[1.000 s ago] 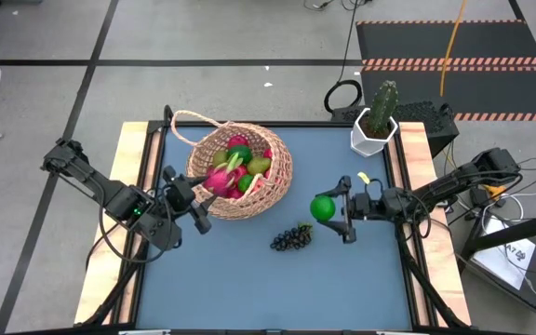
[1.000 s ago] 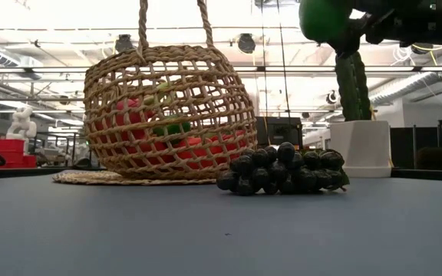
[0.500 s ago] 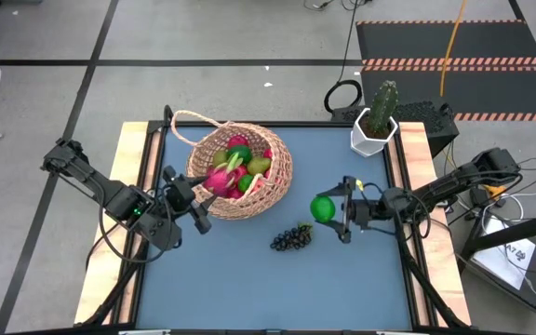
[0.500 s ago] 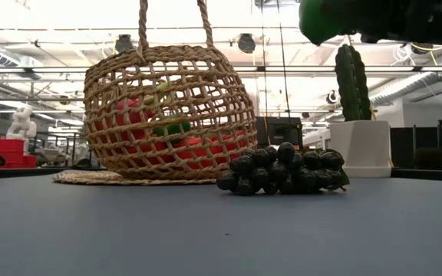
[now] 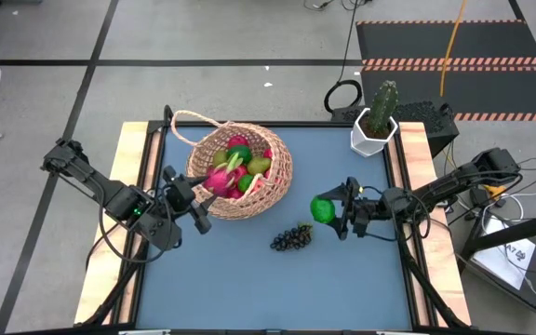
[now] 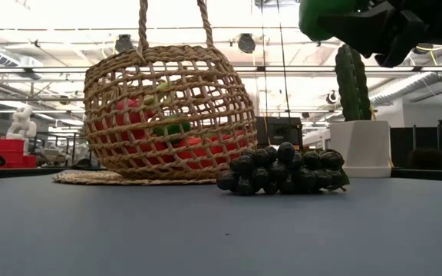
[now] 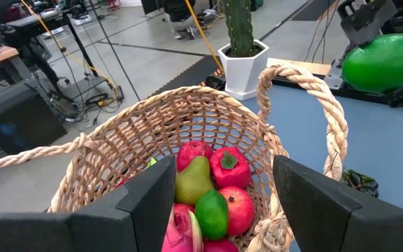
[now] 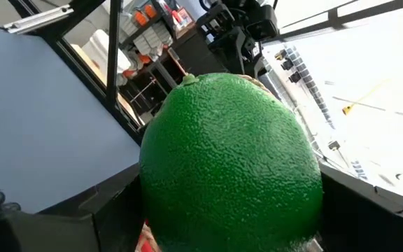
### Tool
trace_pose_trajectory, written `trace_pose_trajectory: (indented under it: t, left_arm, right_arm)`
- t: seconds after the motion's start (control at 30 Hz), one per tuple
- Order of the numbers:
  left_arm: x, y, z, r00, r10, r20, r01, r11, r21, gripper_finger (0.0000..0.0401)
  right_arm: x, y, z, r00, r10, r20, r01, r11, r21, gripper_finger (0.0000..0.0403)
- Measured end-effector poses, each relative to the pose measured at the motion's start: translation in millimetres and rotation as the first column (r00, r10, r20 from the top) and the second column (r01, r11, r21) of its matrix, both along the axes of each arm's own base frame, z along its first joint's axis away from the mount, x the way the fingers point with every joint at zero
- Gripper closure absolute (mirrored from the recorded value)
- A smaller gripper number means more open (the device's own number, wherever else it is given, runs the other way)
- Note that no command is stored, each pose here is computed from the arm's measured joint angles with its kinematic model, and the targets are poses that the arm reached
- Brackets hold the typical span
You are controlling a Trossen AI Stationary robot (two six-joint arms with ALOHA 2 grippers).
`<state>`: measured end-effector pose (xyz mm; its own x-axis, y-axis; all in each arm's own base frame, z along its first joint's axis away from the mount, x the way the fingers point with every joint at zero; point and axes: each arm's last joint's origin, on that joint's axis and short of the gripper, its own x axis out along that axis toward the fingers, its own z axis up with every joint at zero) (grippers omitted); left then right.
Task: Build produce basket
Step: Put the green lime into the basket
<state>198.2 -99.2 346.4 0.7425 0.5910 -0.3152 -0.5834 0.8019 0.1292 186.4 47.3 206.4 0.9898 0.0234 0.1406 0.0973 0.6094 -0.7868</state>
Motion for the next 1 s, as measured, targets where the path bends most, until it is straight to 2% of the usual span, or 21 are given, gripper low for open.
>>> trace_pose_trajectory:
  t: [1.0]
  left_arm:
    - [0.0, 0.0, 0.0, 1.0, 0.0, 0.0, 0.0, 1.0, 0.0, 0.0162]
  right_arm:
    - [0.0, -0.1, 0.0, 1.0, 0.003, 0.0, -0.003, 1.0, 0.02, 0.0069]
